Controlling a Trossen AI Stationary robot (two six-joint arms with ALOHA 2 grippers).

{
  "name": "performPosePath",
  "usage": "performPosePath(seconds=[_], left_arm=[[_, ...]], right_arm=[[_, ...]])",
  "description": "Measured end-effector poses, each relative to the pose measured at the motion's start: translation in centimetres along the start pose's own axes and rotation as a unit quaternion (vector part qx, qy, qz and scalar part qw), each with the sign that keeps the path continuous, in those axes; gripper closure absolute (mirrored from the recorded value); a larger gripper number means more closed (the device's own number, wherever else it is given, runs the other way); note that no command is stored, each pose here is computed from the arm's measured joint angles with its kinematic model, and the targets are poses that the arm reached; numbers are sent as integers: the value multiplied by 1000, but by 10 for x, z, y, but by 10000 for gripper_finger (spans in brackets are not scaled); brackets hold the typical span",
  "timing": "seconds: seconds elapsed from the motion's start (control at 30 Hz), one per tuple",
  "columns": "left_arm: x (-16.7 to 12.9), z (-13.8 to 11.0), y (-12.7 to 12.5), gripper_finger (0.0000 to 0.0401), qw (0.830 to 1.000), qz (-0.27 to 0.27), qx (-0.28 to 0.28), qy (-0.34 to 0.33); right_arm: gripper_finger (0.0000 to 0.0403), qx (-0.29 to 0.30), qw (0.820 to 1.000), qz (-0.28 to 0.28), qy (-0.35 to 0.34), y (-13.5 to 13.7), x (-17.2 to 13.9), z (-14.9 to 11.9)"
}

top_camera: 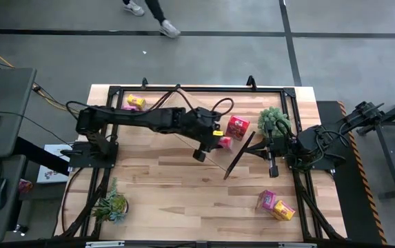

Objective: Stack cereal on shelf
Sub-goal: Put the red cereal box on the shelf

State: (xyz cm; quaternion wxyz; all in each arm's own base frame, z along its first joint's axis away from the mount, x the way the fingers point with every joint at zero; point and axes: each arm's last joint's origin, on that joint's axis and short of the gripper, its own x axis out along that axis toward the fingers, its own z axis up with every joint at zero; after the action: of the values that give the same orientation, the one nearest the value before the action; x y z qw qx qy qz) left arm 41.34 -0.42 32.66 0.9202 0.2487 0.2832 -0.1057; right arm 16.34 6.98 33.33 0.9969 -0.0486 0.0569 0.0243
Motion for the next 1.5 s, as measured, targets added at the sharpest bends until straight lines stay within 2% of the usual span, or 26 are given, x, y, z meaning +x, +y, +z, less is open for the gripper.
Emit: performPosePath(seconds=[0.17, 0.57, 1.1, 1.5], left_arm=[[11, 0, 3, 231, 1000, 13, 18, -17], [9, -1, 5, 230, 1000, 17, 4, -13], [9, -1, 6, 149, 1000, 19, -8, -16], [-21, 20, 19, 146, 999, 50, -7, 12]], right_arm=[[403, 0, 1000, 0, 0, 0, 0, 0], [403, -1, 1000, 0, 0, 0, 0, 0], [403, 7, 1000, -1, -17, 0, 0, 4], [403, 1, 1000, -1, -23, 0, 0, 5]])
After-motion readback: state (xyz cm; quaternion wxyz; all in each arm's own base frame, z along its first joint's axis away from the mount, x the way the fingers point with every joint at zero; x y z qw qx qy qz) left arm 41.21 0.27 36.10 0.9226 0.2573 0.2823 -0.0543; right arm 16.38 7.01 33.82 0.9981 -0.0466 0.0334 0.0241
